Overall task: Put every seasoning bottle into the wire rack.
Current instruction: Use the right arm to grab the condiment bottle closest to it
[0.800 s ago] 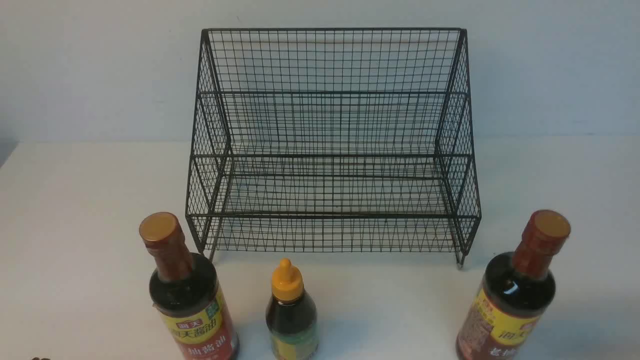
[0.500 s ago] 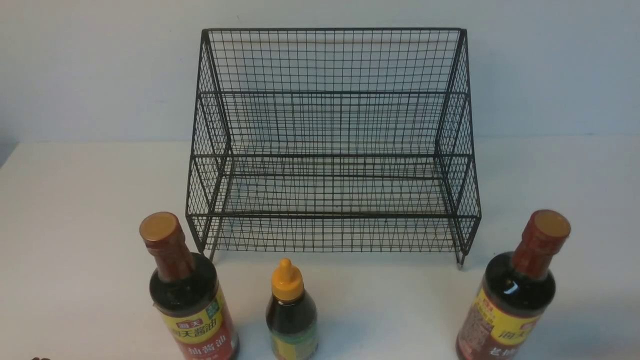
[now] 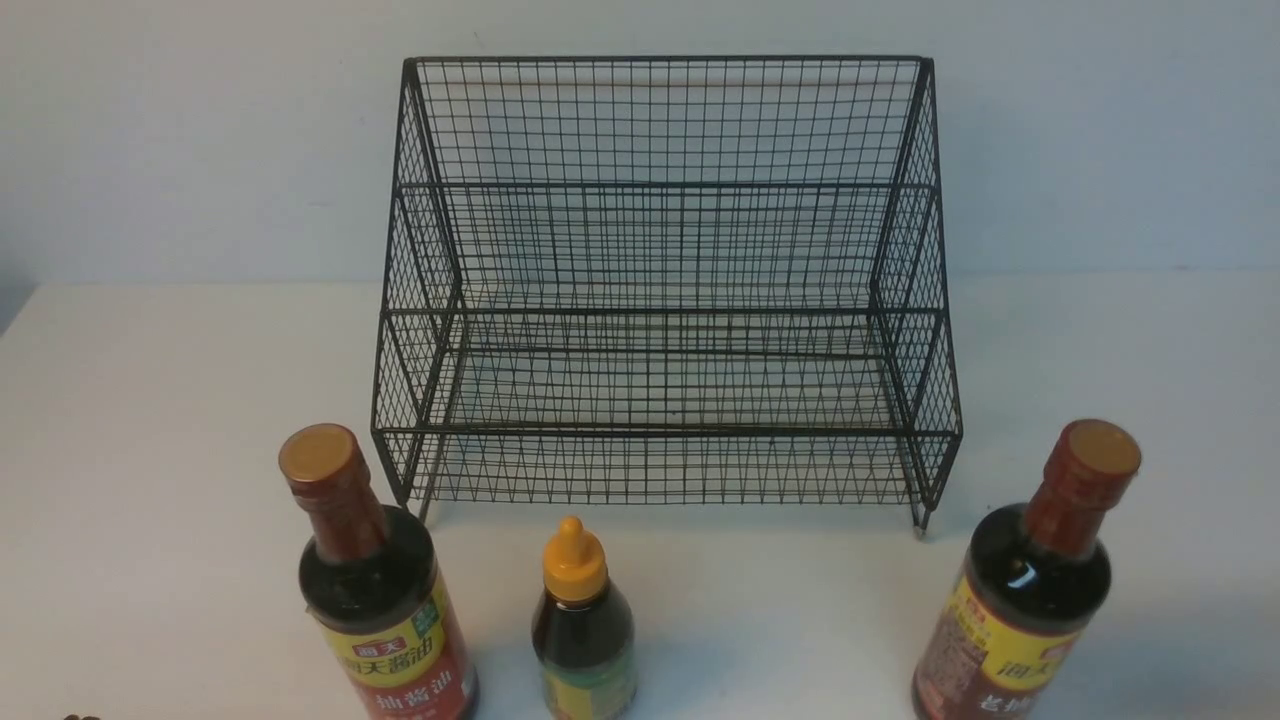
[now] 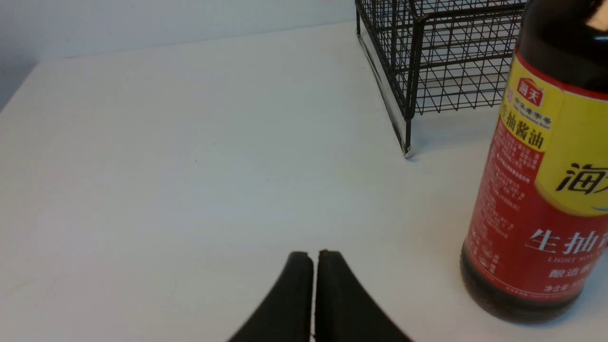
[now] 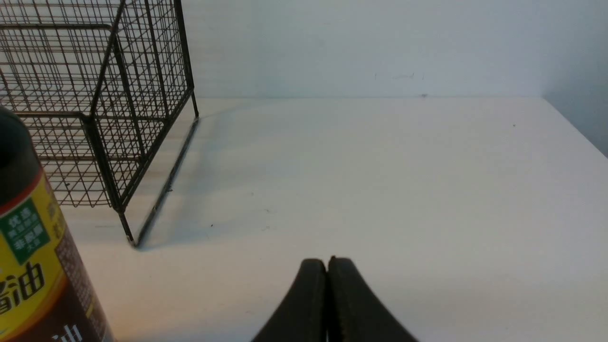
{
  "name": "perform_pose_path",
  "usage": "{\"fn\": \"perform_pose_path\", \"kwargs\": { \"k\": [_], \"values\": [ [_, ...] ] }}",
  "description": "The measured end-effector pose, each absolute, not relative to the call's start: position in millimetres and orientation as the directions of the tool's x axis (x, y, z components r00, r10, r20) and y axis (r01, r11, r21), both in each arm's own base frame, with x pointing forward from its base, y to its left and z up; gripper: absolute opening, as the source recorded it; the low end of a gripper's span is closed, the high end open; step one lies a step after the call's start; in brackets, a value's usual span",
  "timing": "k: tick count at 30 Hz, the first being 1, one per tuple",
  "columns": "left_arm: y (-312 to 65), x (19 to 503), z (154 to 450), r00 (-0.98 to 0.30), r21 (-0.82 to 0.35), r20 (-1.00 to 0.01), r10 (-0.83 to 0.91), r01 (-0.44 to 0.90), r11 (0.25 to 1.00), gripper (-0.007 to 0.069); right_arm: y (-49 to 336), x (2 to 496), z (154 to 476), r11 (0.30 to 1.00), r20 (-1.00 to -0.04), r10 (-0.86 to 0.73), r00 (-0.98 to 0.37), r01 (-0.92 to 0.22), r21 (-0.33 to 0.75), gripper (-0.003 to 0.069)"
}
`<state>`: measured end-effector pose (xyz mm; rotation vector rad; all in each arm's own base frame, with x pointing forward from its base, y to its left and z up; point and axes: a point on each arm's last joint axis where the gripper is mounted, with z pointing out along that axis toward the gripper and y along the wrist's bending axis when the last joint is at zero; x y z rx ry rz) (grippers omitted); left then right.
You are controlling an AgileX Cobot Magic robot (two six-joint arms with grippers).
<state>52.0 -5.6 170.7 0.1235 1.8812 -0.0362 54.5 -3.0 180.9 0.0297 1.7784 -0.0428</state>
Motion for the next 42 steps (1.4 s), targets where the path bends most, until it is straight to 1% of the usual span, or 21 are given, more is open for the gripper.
{"fn": "perform_pose_path", "kwargs": {
  "k": [12,13,14,15,16,17,18,19,20,21,22,24,26,27,29,32,33,35,37,40,42],
  "values": [
    [-6,52,171,-0.304,0.037,-0.95,0.067,0.104,0.994,-0.0004,-3,54,181,0.999,-0.979,-0.003,-0.206,0.044,-0.013,-0.0015],
    [-6,52,171,-0.304,0.037,-0.95,0.067,0.104,0.994,-0.0004,-3,55,181,0.999,-0.979,0.006,-0.204,0.043,-0.003,-0.0015],
    [-6,52,171,-0.304,0.037,-0.95,0.067,0.104,0.994,-0.0004,-2,55,181,0.998,-0.979,0.056,-0.198,0.043,0.049,-0.0015],
    [-6,52,171,-0.304,0.037,-0.95,0.067,0.104,0.994,-0.0004,-2,55,181,0.997,-0.978,0.067,-0.195,0.043,0.06,-0.0015],
    [-6,52,171,-0.304,0.037,-0.95,0.067,0.104,0.994,-0.0004,0,55,182,0.991,-0.973,0.136,-0.188,0.044,0.13,-0.0015],
    [-6,52,171,-0.304,0.037,-0.95,0.067,0.104,0.994,-0.0004,2,55,182,0.957,-0.941,0.289,-0.178,0.045,0.285,-0.0015],
    [-6,52,171,-0.304,0.037,-0.95,0.067,0.104,0.994,-0.0004,4,55,182,0.917,-0.901,0.397,-0.174,0.045,0.395,-0.0015],
    [-6,52,171,-0.304,0.037,-0.95,0.067,0.104,0.994,-0.0004,4,55,182,0.907,-0.891,0.419,-0.174,0.045,0.418,-0.0015],
    [-6,52,171,-0.304,0.037,-0.95,0.067,0.104,0.994,-0.0004,7,55,183,0.812,-0.796,0.58,-0.173,0.046,0.582,-0.0015],
    [-6,52,171,-0.304,0.037,-0.95,0.067,0.104,0.994,-0.0004,9,55,184,0.748,-0.732,0.659,-0.173,0.045,0.663,-0.0015],
    [-6,52,171,-0.304,0.037,-0.95,0.067,0.104,0.994,-0.0004,9,55,184,0.724,-0.708,0.685,-0.173,0.044,0.689,-0.0015],
    [-6,52,171,-0.304,0.037,-0.95,0.067,0.104,0.994,-0.0004,11,55,186,0.609,-0.595,0.786,-0.168,0.038,0.793,-0.0015],
    [-6,52,171,-0.304,0.037,-0.95,0.067,0.104,0.994,-0.0004,12,56,188,0.554,-0.543,0.825,-0.157,0.03,0.832,-0.0015],
    [-6,52,171,-0.304,0.037,-0.95,0.067,0.104,0.994,-0.0004,11,56,188,0.541,-0.531,0.833,-0.153,0.028,0.841,-0.0015],
    [-6,52,171,-0.304,0.037,-0.95,0.067,0.104,0.994,-0.0004,11,56,189,0.539,-0.53,0.835,-0.149,0.024,0.842,-0.0015],
    [-6,52,171,-0.304,0.037,-0.95,0.067,0.104,0.994,-0.0004,12,55,192,0.578,-0.569,0.807,-0.161,0.012,0.816,-0.0015],
    [-6,52,171,-0.304,0.037,-0.95,0.067,0.104,0.994,-0.0004,14,53,207,0.646,-0.642,0.75,-0.155,-0.032,0.762,-0.0015],
    [-6,52,171,-0.304,0.037,-0.95,0.067,0.104,0.994,-0.0004,15,47,234,0.721,-0.727,0.676,-0.118,-0.096,0.686,-0.0015],
    [-6,52,171,-0.304,0.037,-0.95,0.067,0.104,0.994,-0.0004,16,37,274,0.803,-0.817,0.574,-0.052,-0.159,0.575,-0.0009],
    [-6,52,171,-0.304,0.037,-0.95,0.067,0.104,0.994,-0.0004,17,32,310,0.878,-0.892,0.451,-0.042,-0.159,0.451,0.0009],
    [-6,52,171,-0.304,0.037,-0.95,0.067,0.104,0.994,-0.0004,18,35,335,0.915,-0.924,0.363,-0.116,-0.141,0.377,0.0036]
  ]
}}
